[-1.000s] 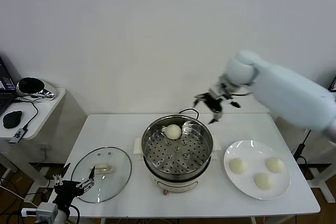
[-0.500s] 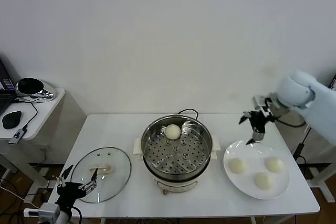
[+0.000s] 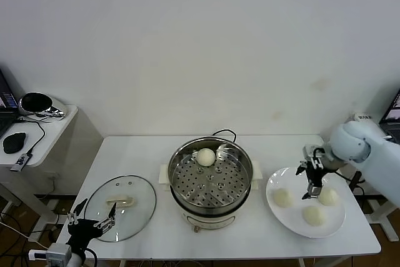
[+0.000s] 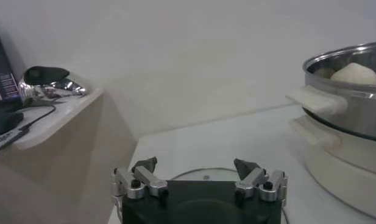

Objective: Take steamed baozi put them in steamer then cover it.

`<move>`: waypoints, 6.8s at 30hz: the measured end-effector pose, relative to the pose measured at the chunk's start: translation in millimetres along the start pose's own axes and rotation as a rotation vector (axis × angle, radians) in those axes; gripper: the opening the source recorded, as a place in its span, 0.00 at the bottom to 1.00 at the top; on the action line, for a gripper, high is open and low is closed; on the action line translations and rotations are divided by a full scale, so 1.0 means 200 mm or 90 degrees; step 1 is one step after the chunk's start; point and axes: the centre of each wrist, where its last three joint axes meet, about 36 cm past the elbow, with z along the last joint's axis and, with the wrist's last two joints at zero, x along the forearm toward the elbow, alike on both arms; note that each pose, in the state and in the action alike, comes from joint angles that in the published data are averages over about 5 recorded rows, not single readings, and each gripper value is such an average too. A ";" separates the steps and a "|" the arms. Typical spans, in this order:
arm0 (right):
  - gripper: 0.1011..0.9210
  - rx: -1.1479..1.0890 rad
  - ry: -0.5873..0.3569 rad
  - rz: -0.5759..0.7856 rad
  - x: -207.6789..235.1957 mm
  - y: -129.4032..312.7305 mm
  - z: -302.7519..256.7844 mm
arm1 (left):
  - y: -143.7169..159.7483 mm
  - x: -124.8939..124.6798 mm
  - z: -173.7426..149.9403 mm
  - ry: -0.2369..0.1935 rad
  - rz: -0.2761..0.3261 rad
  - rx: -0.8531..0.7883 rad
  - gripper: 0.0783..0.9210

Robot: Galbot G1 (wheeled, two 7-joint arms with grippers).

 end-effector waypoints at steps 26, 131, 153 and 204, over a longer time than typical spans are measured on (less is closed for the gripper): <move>0.88 0.056 0.000 0.005 -0.37 -0.02 -0.09 | -0.01 -0.02 0.05 0.012 0.002 -0.002 0.88; 0.58 0.287 -0.037 -0.073 0.08 -0.30 -2.04 | 0.00 0.05 -0.19 -0.027 -0.081 0.067 0.88; 0.88 0.300 -0.044 -0.053 0.15 -0.29 -2.03 | -0.01 0.04 -0.19 -0.027 -0.075 0.070 0.88; 0.88 0.104 0.050 -0.003 0.19 0.08 0.09 | -0.05 0.06 -0.12 0.026 -0.063 0.060 0.88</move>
